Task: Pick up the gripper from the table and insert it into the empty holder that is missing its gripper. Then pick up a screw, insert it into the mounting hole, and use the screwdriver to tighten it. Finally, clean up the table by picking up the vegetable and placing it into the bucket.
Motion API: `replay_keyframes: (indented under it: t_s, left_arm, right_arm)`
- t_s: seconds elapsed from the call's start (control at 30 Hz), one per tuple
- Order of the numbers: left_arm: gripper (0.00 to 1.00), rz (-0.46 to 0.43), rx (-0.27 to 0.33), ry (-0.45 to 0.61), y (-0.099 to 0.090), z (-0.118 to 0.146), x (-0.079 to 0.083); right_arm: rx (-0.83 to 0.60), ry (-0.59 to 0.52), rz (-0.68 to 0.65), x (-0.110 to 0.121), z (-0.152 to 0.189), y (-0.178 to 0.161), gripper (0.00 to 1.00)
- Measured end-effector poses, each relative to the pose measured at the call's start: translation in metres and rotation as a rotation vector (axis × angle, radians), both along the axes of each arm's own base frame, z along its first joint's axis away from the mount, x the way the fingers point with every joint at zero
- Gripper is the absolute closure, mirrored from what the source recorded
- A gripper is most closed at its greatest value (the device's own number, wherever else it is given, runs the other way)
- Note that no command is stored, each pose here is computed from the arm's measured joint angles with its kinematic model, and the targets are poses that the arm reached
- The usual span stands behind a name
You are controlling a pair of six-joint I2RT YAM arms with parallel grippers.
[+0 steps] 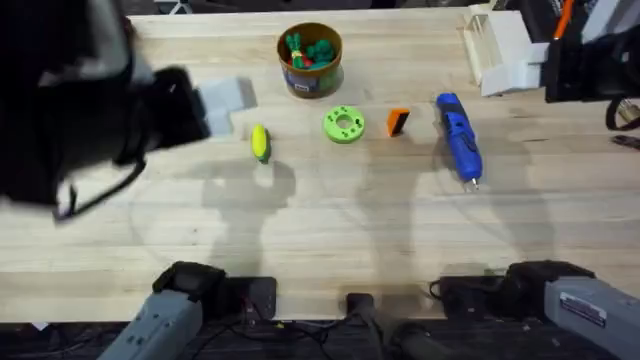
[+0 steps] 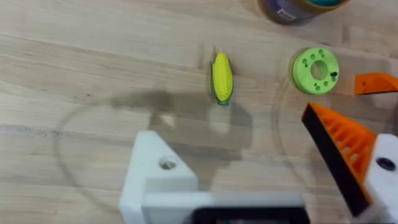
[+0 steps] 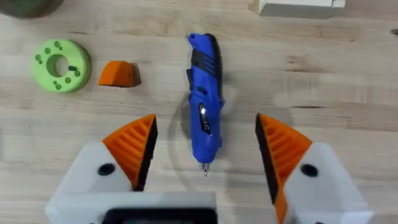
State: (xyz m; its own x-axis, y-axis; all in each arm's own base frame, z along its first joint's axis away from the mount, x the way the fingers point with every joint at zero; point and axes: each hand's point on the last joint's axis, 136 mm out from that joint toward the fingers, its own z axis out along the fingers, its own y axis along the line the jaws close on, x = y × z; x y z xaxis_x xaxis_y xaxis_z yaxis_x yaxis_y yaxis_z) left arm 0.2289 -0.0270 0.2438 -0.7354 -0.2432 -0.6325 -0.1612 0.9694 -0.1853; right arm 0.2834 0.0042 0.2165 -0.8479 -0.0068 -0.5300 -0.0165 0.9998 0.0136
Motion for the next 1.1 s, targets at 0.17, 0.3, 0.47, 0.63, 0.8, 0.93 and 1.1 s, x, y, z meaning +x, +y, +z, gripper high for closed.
replay_keyframes:
  t_s: [0.17,0.3,0.47,0.63,0.8,0.93,1.1]
  left_arm:
    - [0.015,0.01,-0.019,-0.177,0.007,0.012,-0.022]
    - [0.014,-0.009,-0.002,-0.323,0.009,0.03,-0.02]
    - [0.015,-0.039,0.082,-0.364,0.013,0.032,-0.013]
    - [0.016,0.014,0.161,-0.398,0.028,0.04,-0.008]
    - [0.015,0.052,0.203,-0.412,0.037,0.045,-0.007]
    - [0.014,0.062,0.227,-0.374,0.041,0.037,-0.012]
    - [0.014,0.049,0.262,-0.249,0.046,0.011,-0.028]
  right_arm:
    - [0.0,0.001,0.0,0.0,0.0,0.0,0.107]
    - [0.0,0.001,0.0,0.0,0.0,0.0,0.108]
    - [0.0,0.0,0.0,0.0,0.0,0.0,0.107]
    - [0.0,0.001,0.0,0.0,0.0,0.0,0.107]
    - [0.0,0.001,0.0,0.0,0.0,0.0,0.107]
    - [0.0,0.001,0.0,0.0,0.0,0.0,0.107]
    - [0.0,0.001,0.0,0.0,0.0,0.0,0.107]
